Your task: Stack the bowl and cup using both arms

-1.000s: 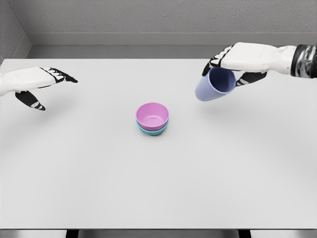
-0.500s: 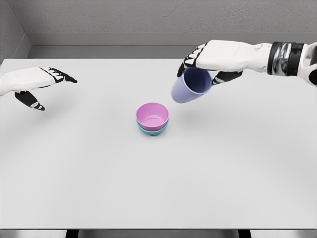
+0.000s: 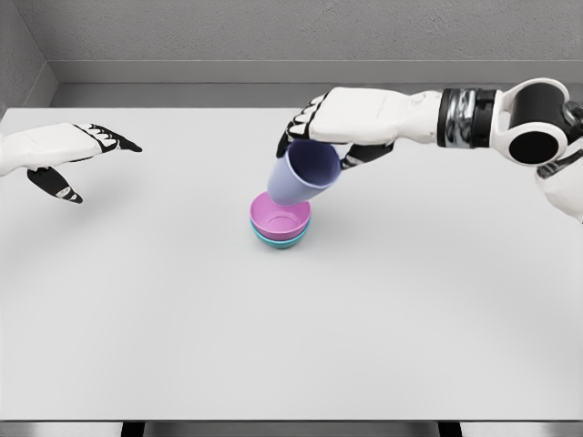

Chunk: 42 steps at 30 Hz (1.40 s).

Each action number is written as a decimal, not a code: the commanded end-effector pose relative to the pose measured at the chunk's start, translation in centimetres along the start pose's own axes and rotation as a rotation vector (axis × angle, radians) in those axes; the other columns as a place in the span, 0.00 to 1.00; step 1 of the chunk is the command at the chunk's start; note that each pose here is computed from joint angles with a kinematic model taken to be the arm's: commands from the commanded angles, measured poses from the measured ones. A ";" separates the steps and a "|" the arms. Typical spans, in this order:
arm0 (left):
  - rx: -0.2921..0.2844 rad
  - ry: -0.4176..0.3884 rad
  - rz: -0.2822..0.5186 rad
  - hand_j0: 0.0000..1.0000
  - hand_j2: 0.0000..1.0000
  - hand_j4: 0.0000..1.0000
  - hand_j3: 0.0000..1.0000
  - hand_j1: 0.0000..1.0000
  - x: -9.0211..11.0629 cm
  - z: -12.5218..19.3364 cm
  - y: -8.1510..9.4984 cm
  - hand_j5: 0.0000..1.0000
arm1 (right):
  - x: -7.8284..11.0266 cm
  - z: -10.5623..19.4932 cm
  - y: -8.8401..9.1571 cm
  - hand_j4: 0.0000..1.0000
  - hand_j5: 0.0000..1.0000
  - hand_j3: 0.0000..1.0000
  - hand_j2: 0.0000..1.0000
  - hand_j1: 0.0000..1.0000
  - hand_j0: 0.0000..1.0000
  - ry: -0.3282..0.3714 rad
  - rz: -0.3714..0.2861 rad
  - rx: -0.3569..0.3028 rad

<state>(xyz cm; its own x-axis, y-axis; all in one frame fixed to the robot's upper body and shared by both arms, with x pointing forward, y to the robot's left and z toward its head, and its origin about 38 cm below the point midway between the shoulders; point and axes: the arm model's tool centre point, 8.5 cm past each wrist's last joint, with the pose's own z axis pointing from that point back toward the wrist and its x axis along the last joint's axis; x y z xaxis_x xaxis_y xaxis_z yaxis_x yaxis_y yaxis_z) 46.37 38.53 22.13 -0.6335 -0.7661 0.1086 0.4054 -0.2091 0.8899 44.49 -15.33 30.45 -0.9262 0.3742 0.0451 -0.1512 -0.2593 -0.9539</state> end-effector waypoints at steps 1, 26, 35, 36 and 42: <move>0.003 0.000 0.005 1.00 1.00 1.00 1.00 1.00 0.0 0.0 0.0 1.00 | 0.0 -1.0 0.4 0.65 0.65 0.65 0.65 0.65 0.65 -0.005 -0.009 0.009; 0.005 -0.004 0.005 1.00 1.00 1.00 1.00 1.00 0.1 -0.1 0.1 1.00 | -1.2 -3.3 3.9 1.00 1.00 1.00 1.00 1.00 1.00 0.020 -0.090 0.091; 0.006 -0.007 0.002 1.00 1.00 1.00 1.00 1.00 0.2 -0.1 0.1 1.00 | -0.8 9.5 -3.7 1.00 1.00 1.00 1.00 1.00 1.00 0.151 0.133 -0.079; 0.006 -0.007 0.002 1.00 1.00 1.00 1.00 1.00 0.2 -0.1 0.1 1.00 | -0.7 11.2 -3.5 1.00 1.00 1.00 1.00 1.00 1.00 0.162 0.151 -0.083; 0.005 -0.005 0.002 1.00 1.00 1.00 1.00 1.00 0.1 -0.1 0.1 1.00 | -0.9 18.8 1.4 1.00 1.00 1.00 1.00 1.00 1.00 0.232 0.071 -0.047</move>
<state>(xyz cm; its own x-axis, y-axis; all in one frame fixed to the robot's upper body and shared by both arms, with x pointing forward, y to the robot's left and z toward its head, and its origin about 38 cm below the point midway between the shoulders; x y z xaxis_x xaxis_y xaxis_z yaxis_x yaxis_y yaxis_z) 46.37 38.25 22.15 -0.6391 -0.7613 0.1090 0.4028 -0.2106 0.8907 39.22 -30.98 31.56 -0.8452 0.5340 -0.0231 -0.1304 -0.2480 -0.9600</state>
